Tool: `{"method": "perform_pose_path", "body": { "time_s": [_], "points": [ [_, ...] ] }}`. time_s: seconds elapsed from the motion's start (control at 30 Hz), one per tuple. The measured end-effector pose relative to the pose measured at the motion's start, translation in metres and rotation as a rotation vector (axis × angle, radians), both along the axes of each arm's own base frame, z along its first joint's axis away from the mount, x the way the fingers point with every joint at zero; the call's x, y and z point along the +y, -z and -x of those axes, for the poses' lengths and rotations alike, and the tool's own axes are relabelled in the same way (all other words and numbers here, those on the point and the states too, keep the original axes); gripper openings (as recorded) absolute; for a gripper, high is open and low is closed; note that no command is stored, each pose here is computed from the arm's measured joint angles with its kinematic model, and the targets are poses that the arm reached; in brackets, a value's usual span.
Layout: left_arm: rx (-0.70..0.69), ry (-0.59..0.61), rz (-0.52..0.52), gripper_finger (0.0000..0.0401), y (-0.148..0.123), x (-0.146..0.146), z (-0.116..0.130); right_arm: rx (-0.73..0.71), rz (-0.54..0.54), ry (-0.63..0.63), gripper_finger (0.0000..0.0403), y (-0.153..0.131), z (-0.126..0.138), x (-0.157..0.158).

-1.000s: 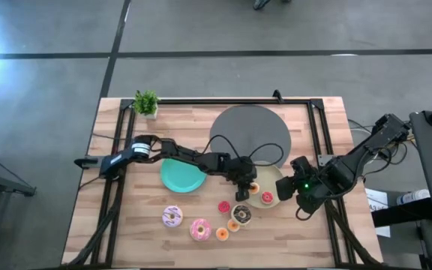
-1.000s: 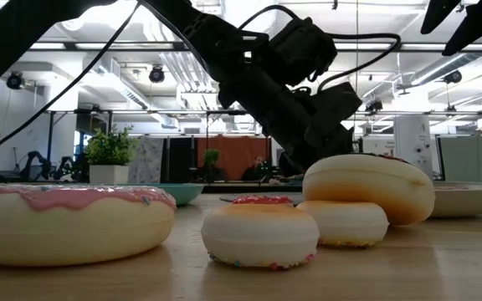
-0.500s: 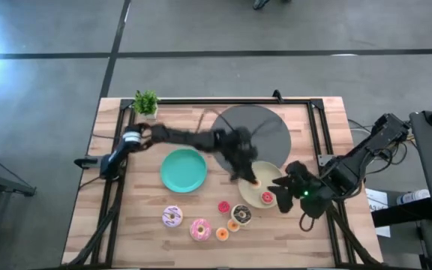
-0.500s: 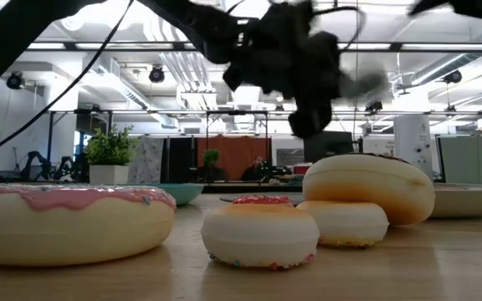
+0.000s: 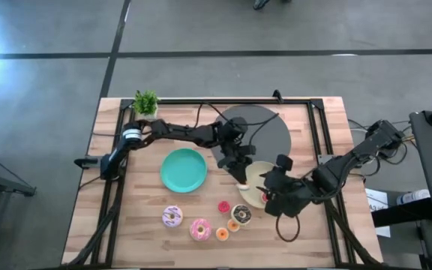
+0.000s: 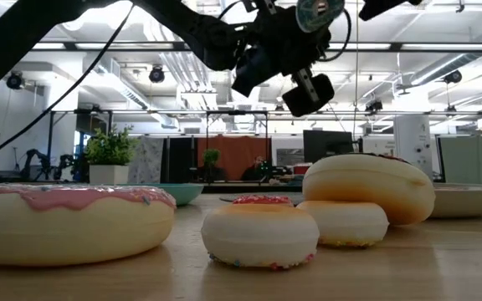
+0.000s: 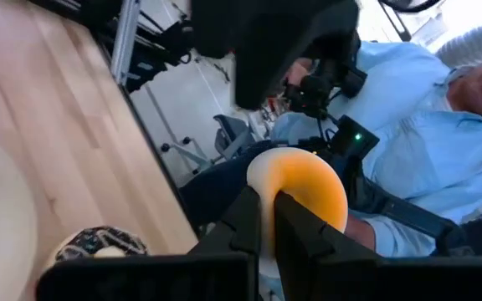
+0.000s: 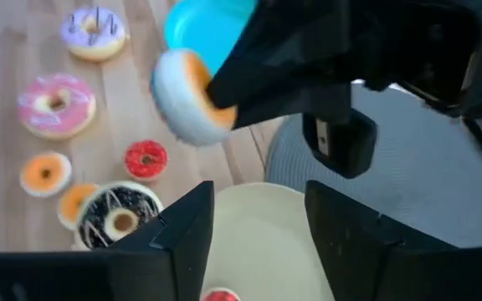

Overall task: Pick & Place donuts
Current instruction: Put the small blue doughnut on the brown plate

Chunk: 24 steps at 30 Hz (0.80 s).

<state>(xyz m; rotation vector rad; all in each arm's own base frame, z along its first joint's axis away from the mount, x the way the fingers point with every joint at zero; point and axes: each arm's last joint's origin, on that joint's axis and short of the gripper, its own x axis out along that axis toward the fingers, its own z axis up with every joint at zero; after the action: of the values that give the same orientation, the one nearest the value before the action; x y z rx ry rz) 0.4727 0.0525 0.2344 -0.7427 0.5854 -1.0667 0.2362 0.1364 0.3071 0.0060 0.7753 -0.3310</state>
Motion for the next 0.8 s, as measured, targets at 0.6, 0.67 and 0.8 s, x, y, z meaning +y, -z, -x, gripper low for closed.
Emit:
{"method": "perform_pose_path", "body": {
  "time_s": [0.6, 0.67, 0.8],
  "points": [
    [-0.03, -0.101, -0.01, 0.0, -0.008, 0.003, -0.005, 0.071, 0.119, -0.176, 0.0215, -0.008, -0.03, 0.005],
    [-0.032, -0.101, -0.01, 0.0, -0.009, 0.003, -0.005, 0.063, 0.118, -0.173, 0.0209, -0.011, -0.031, 0.005],
    [-0.024, -0.109, -0.014, 0.0, -0.004, 0.002, -0.004, 0.057, 0.111, -0.167, 0.0192, -0.013, -0.032, 0.006]
  ]
}}
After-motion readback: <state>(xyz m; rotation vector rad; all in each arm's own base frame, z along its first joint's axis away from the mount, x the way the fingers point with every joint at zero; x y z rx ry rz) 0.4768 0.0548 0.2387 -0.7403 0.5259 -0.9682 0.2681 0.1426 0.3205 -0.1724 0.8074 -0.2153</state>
